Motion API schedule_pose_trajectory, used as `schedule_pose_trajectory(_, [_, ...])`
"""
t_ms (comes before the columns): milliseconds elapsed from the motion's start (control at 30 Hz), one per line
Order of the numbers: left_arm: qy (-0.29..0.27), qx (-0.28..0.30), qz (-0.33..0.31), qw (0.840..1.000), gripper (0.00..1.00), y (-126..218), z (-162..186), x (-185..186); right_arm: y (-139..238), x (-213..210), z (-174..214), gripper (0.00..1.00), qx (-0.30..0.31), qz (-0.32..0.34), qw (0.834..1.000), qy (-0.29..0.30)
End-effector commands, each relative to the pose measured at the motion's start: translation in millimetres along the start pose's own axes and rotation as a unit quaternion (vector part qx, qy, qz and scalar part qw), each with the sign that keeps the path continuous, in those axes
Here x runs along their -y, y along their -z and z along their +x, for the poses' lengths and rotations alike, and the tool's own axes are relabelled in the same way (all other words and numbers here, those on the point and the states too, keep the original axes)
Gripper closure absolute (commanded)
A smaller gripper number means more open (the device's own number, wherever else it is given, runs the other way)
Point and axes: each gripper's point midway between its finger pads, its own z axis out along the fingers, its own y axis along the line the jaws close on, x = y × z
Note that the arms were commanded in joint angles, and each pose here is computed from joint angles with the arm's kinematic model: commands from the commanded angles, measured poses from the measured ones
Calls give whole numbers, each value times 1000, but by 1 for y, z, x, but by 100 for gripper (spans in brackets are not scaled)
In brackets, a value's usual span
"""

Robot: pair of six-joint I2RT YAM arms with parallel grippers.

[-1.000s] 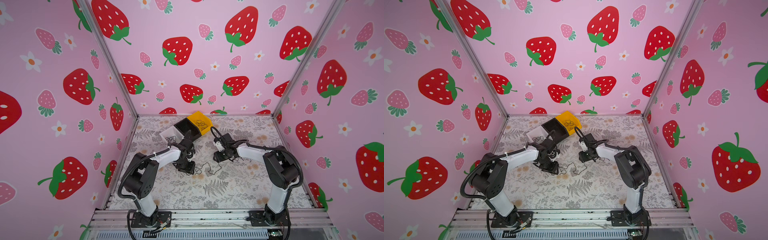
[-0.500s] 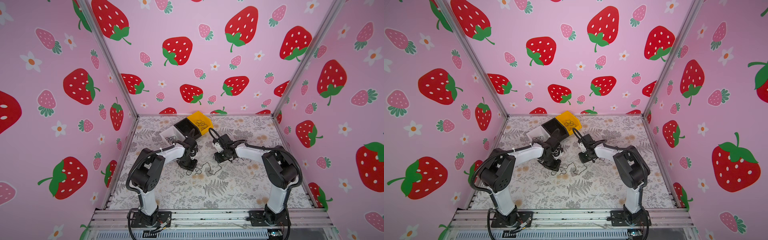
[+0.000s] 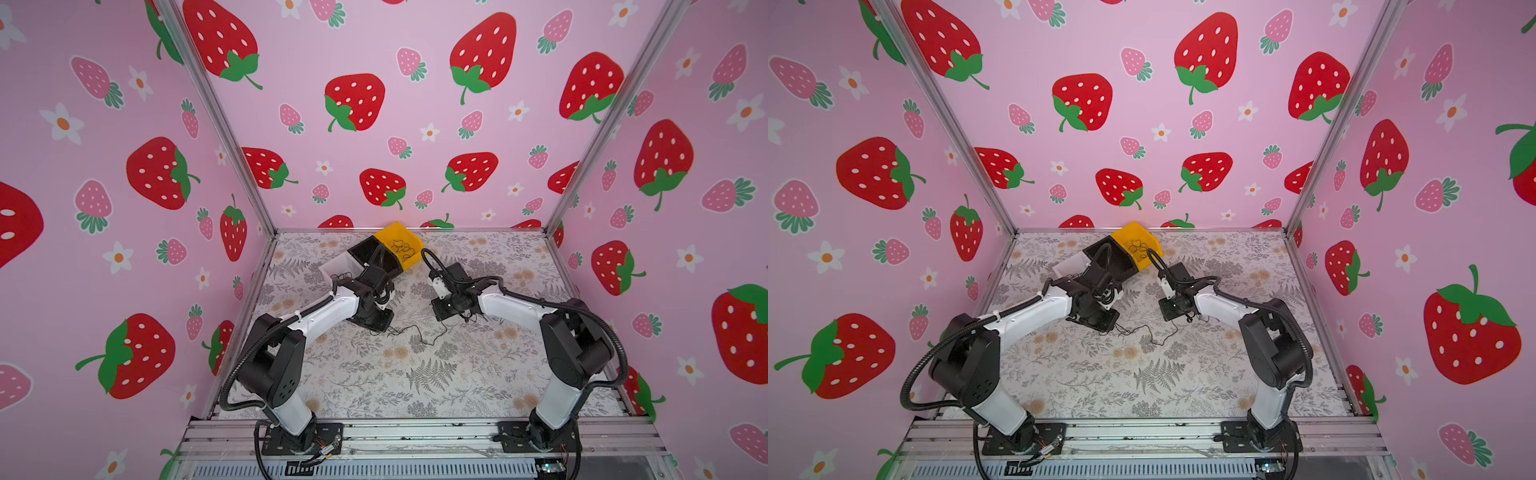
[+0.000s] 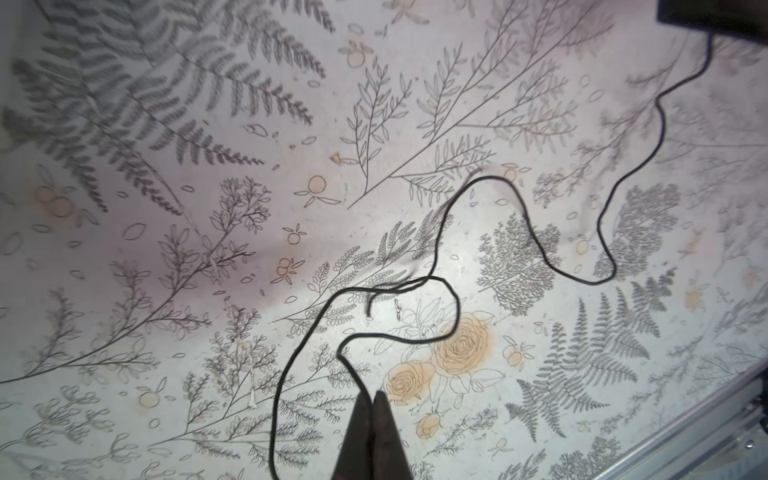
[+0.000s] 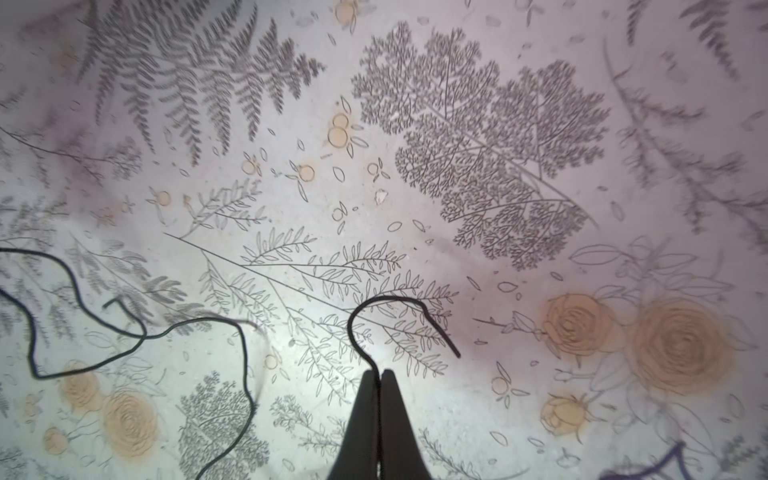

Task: Untangle the cables
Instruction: 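Carry the black cable with both grippers over the white bin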

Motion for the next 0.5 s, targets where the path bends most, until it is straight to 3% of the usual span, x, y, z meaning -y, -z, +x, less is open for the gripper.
schedule_pose_trajectory(0, [-9,30,-18,999,100,24,-8,-7,27,7,-33,100,51,9,999,2])
schedule_pose_trajectory(300, [14,171,-9,985,100,116,-51,-21,89,42,-89,100,142,44,989,-12])
schedule_pose_trajectory(467, [3,227,5,974,100,155,-78,-16,114,34,-125,100,190,16,982,5])
